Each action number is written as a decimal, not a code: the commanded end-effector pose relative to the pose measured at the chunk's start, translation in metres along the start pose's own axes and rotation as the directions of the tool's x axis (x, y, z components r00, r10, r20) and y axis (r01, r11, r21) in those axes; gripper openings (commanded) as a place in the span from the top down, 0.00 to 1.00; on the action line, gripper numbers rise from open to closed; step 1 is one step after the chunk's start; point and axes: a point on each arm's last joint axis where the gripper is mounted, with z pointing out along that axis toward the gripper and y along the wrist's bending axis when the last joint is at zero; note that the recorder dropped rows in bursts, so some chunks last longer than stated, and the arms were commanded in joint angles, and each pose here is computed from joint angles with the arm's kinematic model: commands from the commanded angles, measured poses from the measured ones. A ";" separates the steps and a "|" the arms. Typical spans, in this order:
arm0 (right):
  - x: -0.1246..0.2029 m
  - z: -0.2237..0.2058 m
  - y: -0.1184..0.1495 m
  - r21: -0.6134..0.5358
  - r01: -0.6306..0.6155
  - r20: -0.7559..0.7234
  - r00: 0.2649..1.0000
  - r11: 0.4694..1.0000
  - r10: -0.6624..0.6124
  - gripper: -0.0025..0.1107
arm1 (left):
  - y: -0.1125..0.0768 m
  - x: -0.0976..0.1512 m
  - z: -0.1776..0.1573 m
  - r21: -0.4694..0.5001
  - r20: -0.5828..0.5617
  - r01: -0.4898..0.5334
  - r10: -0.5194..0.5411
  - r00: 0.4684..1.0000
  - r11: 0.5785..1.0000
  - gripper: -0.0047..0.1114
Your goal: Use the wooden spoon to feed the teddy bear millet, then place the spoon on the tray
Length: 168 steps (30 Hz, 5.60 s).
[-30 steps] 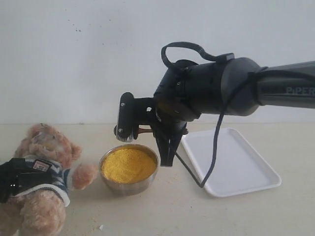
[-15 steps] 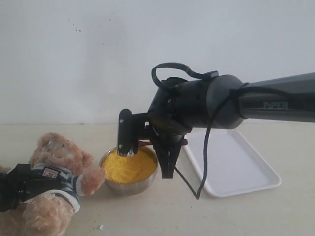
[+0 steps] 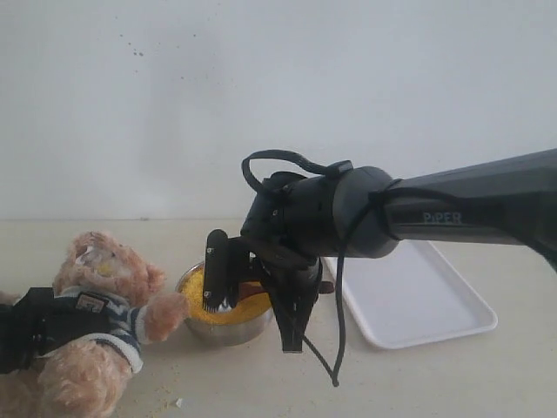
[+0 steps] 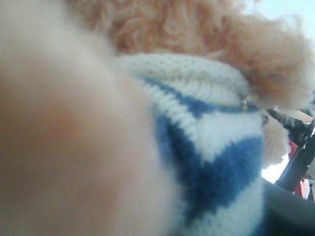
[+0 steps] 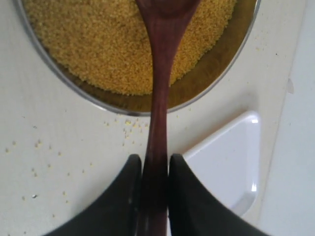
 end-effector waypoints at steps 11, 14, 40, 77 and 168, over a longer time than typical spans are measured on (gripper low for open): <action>-0.001 -0.002 0.007 -0.094 -0.161 -0.002 0.987 0.982 0.162 0.98 | -0.005 -0.001 0.001 0.042 0.005 0.005 -0.005 1.000 0.999 0.93; -0.002 -0.002 0.008 -0.103 -0.174 0.005 0.984 0.979 0.176 0.98 | -0.005 -0.001 0.001 0.042 0.005 0.000 0.000 1.000 0.999 0.93; 0.047 -0.030 -0.030 -0.348 -0.472 0.043 0.855 0.810 0.517 0.98 | -0.012 0.027 -0.003 0.089 -0.251 0.192 -0.164 0.954 0.977 0.93; -0.055 -0.107 0.004 -0.152 -0.093 0.271 0.954 0.984 0.132 0.98 | -0.010 0.026 -0.003 0.084 -0.244 0.161 -0.136 0.960 0.983 0.93; 0.089 -0.113 -0.031 -0.208 -0.544 -0.051 0.836 0.813 0.546 0.98 | -0.013 0.022 -0.002 0.119 -0.205 0.160 -0.134 0.970 0.980 0.93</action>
